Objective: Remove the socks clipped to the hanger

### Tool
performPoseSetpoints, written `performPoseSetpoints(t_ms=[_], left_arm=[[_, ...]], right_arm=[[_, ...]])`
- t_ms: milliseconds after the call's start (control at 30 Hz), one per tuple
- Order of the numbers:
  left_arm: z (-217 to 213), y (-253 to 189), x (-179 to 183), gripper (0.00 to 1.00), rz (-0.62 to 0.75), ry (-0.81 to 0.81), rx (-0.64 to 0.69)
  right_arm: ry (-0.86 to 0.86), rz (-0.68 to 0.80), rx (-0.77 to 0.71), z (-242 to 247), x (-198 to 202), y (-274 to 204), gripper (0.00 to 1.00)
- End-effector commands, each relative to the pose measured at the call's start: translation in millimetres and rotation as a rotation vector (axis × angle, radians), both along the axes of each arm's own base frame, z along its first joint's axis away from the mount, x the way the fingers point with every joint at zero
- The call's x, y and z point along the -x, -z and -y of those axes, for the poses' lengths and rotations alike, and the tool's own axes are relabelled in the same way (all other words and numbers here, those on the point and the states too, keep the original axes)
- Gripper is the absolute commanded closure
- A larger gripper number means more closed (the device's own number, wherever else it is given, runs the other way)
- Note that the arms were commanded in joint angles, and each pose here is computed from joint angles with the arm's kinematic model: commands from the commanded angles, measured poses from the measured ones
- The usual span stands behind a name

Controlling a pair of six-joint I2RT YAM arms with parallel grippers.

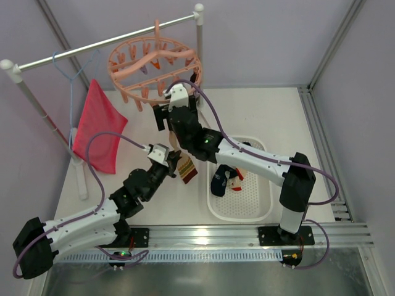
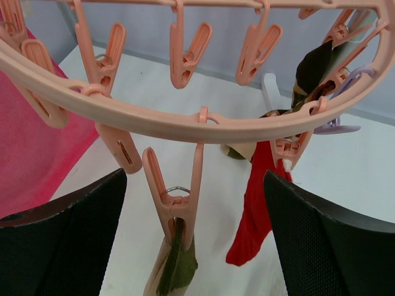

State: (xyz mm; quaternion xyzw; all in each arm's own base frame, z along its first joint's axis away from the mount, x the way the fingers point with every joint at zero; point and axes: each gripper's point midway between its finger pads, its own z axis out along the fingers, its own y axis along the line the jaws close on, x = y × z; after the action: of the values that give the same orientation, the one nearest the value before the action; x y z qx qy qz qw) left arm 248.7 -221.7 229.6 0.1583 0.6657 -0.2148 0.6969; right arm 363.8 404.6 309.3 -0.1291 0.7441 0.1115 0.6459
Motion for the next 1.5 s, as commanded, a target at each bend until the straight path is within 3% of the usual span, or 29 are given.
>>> performPoseSetpoints(t_ms=[0, 333, 433, 467, 567, 633, 1333, 1467], left_arm=[[5, -11, 4, 1.00, 0.021, 0.029, 0.048], [5, -12, 5, 1.00, 0.023, 0.039, 0.052], [6, -12, 6, 1.00, 0.024, 0.045, 0.052], [6, -12, 6, 1.00, 0.024, 0.045, 0.052], [6, -13, 6, 0.99, 0.025, 0.048, 0.053], [6, -14, 6, 0.99, 0.026, 0.046, 0.054], [29, -1, 12, 1.00, -0.009, 0.154, -0.012], [25, -4, 11, 1.00, -0.002, 0.137, -0.007]], right_arm=[[0.042, 0.068, -0.099, 1, -7, -28, 0.09], [0.056, 0.081, -0.095, -2, -11, -28, 0.36], [0.054, 0.078, -0.089, -4, -12, -26, 0.53], [0.056, 0.078, -0.088, -4, -12, -26, 0.75], [0.067, 0.082, -0.085, -2, -13, -27, 0.90], [0.070, 0.083, -0.084, -1, -13, -27, 0.96], [0.111, 0.129, -0.088, 22, -7, -57, 0.95], [0.121, 0.113, -0.087, 28, -5, -48, 0.53]])
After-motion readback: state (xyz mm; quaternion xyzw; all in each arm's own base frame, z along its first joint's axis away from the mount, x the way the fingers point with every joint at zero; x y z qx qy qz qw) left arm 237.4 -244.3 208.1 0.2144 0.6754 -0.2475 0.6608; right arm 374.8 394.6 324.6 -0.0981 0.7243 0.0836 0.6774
